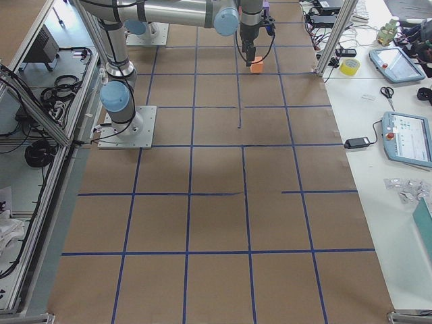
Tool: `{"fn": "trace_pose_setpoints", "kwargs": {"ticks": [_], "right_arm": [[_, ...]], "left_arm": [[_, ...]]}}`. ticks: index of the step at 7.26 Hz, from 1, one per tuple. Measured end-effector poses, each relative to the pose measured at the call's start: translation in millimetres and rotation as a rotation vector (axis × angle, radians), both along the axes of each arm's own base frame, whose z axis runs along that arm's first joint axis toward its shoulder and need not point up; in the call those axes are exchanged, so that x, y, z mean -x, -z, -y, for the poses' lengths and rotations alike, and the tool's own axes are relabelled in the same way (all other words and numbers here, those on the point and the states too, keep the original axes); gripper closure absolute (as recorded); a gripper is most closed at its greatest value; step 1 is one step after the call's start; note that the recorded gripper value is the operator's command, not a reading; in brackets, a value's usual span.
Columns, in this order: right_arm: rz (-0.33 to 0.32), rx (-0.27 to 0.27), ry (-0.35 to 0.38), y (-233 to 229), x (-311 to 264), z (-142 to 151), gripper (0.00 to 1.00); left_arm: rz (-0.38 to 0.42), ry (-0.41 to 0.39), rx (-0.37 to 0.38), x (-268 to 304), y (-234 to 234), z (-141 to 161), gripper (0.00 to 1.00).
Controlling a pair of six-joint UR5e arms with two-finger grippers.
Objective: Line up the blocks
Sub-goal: 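Release the orange cube and raise the right gripper while the left gripper reaches over it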
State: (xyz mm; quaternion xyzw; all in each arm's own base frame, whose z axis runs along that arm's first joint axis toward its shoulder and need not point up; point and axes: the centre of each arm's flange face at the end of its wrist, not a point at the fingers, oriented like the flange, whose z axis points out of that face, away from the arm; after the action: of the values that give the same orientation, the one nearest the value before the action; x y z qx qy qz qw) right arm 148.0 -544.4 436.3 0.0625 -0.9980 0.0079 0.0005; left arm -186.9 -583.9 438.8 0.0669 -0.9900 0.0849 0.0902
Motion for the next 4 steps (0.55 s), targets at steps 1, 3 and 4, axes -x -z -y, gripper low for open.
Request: {"fn": "trace_pose_setpoints", "kwargs": {"ticks": [1, 3, 4], "right_arm": [[0.000, -0.019, 0.006, 4.6, 3.2, -9.8, 0.00], [-0.001, -0.016, 0.008, -3.5, 3.2, -23.0, 0.00], [-0.001, -0.004, 0.009, -10.6, 2.7, -26.5, 0.00]], "left_arm": [[0.005, 0.022, 0.000, 27.9, 37.4, 17.0, 0.00], [0.022, 0.047, 0.014, 71.1, 104.8, 40.6, 0.00], [0.029, 0.051, 0.015, 85.7, 130.9, 47.5, 0.00]]}}
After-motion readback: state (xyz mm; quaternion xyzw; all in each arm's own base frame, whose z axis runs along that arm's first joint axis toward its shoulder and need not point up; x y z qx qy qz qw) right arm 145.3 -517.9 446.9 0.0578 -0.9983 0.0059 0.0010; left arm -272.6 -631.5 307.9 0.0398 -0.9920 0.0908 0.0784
